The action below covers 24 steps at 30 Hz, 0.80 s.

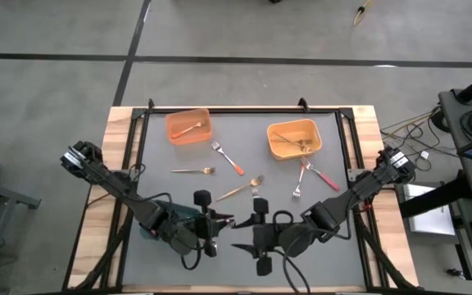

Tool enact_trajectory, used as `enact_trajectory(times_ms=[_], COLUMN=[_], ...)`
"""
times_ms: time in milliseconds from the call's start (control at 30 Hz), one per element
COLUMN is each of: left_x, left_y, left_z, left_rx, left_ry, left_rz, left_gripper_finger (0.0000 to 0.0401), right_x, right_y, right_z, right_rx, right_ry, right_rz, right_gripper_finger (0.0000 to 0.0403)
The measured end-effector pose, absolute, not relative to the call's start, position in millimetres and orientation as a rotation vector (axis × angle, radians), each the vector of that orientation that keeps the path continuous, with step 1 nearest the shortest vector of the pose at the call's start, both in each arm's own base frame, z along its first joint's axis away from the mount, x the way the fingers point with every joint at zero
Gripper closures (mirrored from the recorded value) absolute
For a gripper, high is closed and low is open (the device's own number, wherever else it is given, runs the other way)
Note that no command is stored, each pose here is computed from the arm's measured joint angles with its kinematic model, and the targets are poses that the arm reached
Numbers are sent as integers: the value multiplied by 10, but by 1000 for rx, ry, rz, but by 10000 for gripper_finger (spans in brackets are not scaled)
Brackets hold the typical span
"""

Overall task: Sort silverware by color (type)
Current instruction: Put the pink fork into the blue bin

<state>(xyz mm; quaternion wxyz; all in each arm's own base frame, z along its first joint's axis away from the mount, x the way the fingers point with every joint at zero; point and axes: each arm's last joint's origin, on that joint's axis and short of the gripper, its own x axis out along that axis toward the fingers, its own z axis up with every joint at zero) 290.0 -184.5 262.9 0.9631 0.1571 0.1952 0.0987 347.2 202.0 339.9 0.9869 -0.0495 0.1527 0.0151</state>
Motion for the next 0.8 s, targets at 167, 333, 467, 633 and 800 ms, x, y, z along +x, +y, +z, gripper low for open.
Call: enact_trajectory(times_ms=[167,333,467,633,800], left_x=[2912,2914,2915,2916,2912], left_y=[-1857,-1865,-1866,-1869,-1876], left_z=[2655,2650,2654,2656,2655], left_rx=[263,260,261,260,262], left_ry=[364,365,362,360,362], left_rz=[197,182,180,177,169], left_gripper_finger=[386,386,386,386,386], right_x=[3555,3596,3584,3464,3321], right_y=[1962,1965,1957,1960,1978], right_z=[3447,3395,3407,3457,3509], right_rx=[-81,-96,-100,-97,-88], right_ry=[243,253,256,311,356], right_rz=[45,62,60,65,70], right_gripper_finger=[207,222,242,251,233])
